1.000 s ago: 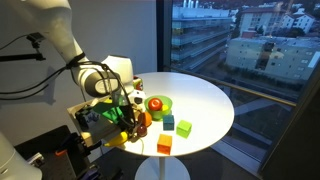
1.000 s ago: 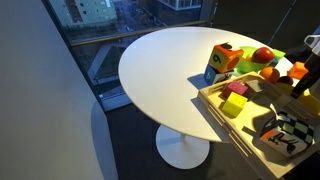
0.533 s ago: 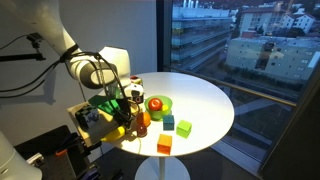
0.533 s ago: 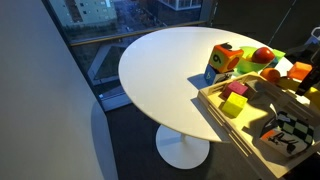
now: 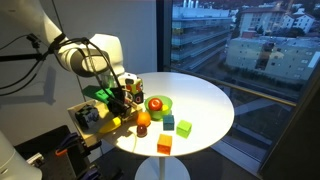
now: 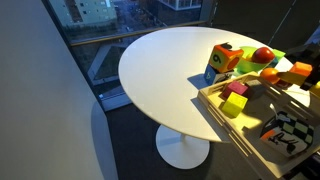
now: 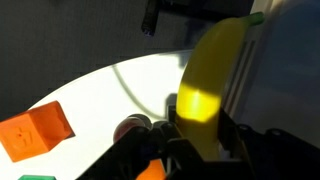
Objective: Put the banana on the tray
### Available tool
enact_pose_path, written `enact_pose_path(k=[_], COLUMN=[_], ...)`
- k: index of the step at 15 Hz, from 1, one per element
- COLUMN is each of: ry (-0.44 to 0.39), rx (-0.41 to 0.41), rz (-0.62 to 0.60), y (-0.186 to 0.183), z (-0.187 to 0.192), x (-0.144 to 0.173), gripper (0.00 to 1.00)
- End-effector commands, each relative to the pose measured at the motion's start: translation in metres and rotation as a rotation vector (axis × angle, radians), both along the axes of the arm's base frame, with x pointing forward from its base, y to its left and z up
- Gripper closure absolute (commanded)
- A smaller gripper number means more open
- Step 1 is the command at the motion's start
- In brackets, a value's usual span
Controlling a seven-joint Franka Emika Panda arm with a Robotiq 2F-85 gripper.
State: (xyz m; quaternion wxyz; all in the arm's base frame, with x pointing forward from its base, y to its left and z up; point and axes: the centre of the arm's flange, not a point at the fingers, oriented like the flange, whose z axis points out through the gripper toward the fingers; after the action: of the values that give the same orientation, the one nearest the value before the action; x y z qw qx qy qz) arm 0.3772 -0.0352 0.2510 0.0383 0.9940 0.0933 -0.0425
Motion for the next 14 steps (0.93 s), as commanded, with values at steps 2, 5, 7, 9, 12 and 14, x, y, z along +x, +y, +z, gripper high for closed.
enact_pose_path(k=[2,5,7,9,12,14], ry=[-0.006,0.014,0.016,0.017,0.022,0.026], rx=[0.017,0.053,0.074,0.089,0.094,0.094], rz=[0.014,0.008,0.005,0.008,0.017,0.023], y=[0.031,0.051,0.063,0.072,0.081,0.082], z=[0.016,0.013,0.008,0.003,-0.009,-0.018], x=[-0.012,-0.014,-0.016,-0.016,-0.016,-0.016], gripper=[0.84,0.84,0.84,0.84,0.84,0.84])
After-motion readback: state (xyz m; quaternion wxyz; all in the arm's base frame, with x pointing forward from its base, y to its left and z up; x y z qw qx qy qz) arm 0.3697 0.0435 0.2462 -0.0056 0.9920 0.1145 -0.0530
